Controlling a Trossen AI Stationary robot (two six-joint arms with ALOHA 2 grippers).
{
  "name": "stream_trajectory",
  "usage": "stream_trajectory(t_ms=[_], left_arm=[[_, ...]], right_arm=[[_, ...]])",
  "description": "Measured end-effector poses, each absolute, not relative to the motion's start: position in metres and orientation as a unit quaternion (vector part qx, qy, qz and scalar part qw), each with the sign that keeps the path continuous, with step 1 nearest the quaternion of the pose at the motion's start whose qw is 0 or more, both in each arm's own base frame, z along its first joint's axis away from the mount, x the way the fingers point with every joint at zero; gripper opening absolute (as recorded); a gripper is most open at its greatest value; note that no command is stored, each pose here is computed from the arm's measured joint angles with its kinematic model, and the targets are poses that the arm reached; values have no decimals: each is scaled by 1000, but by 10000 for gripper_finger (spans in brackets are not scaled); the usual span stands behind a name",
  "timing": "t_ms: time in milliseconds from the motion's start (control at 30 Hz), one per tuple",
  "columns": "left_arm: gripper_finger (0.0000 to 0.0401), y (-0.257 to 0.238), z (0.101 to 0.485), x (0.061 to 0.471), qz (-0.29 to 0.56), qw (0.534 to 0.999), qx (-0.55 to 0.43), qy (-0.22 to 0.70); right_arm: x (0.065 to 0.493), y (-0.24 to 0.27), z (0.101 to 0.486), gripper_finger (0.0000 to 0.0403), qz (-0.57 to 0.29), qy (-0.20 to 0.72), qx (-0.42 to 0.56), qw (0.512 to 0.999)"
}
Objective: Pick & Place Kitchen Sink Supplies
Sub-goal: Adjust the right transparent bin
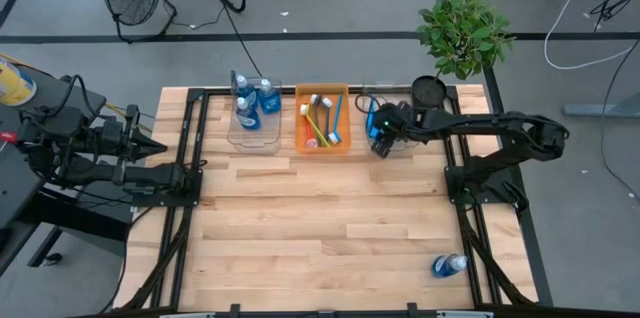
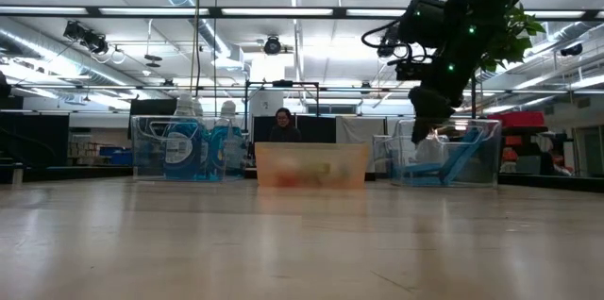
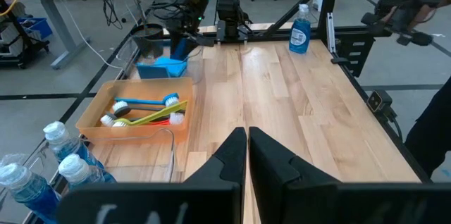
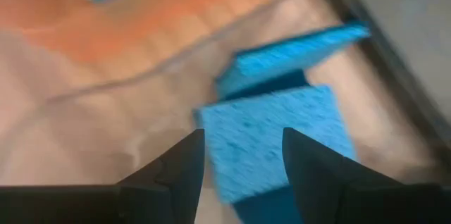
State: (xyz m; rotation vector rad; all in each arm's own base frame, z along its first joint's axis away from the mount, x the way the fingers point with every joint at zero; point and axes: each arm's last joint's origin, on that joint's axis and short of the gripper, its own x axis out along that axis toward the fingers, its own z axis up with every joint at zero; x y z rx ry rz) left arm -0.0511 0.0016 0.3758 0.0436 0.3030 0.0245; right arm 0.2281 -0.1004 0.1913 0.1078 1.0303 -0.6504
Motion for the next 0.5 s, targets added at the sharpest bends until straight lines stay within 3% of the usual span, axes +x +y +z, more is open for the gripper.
stream_trajectory(t_ms=[167, 500], left_arm=[[23, 2, 376, -51, 12, 988, 22, 151], [23, 2, 376, -51, 12, 988, 22, 151]], right_arm=[[235, -87, 199, 190, -258, 455, 54, 851], [232, -84, 225, 154, -293, 373, 44, 879]])
